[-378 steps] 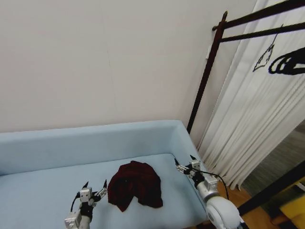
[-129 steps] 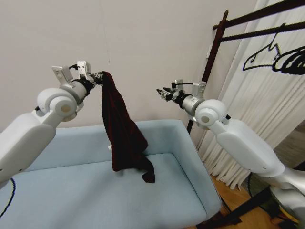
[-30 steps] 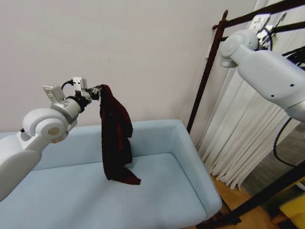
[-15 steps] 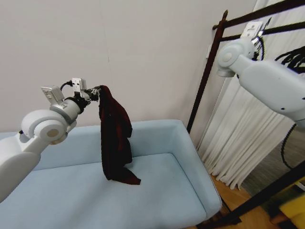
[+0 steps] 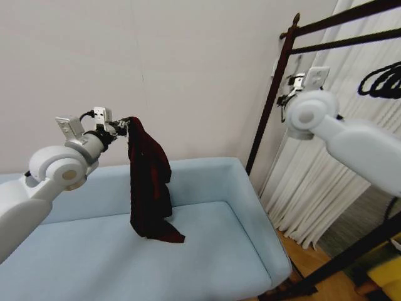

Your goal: Pick up the clothes from the sofa and hang them on the clothes hanger.

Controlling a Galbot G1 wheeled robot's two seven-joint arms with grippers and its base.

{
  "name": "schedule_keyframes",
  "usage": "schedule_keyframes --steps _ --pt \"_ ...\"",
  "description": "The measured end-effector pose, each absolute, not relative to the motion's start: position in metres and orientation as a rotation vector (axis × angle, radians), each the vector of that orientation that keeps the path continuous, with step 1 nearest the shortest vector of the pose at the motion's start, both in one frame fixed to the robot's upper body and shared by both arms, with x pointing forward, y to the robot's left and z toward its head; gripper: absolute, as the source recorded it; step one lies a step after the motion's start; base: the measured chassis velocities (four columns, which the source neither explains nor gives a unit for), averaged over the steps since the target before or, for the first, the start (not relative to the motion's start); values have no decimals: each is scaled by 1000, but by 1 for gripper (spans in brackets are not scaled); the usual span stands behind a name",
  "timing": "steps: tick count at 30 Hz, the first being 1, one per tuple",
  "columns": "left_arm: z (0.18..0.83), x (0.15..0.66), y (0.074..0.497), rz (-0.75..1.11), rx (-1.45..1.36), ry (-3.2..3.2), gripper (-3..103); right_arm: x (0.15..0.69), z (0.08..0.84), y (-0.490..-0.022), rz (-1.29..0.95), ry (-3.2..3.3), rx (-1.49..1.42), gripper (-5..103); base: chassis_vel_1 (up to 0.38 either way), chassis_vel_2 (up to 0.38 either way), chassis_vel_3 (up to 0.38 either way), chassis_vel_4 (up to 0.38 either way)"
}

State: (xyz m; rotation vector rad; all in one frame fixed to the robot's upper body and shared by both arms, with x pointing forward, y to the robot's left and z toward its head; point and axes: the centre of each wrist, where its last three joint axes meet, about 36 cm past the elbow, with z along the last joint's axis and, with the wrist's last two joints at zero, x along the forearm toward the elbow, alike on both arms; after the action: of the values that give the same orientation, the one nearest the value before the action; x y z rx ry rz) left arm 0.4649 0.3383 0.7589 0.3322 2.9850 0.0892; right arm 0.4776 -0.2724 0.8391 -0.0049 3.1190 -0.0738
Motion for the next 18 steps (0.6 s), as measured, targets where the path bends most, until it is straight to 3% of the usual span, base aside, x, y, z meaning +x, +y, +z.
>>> schedule_keyframes --steps 3,7,13,18 --pt "760 464 348 126 322 3026 0 443 819 -271 -68 3109 -510 2 0 0 0 0" --pt "768 461 358 152 341 3049 0 420 793 -251 -82 3080 -824 2 0 0 0 0" --pt "787 455 374 161 350 3054 0 368 744 -197 -67 3011 -1223 2 0 0 0 0" --pt "797 445 381 172 346 3055 0 344 726 -174 -25 2954 -1359 2 0 0 0 0"
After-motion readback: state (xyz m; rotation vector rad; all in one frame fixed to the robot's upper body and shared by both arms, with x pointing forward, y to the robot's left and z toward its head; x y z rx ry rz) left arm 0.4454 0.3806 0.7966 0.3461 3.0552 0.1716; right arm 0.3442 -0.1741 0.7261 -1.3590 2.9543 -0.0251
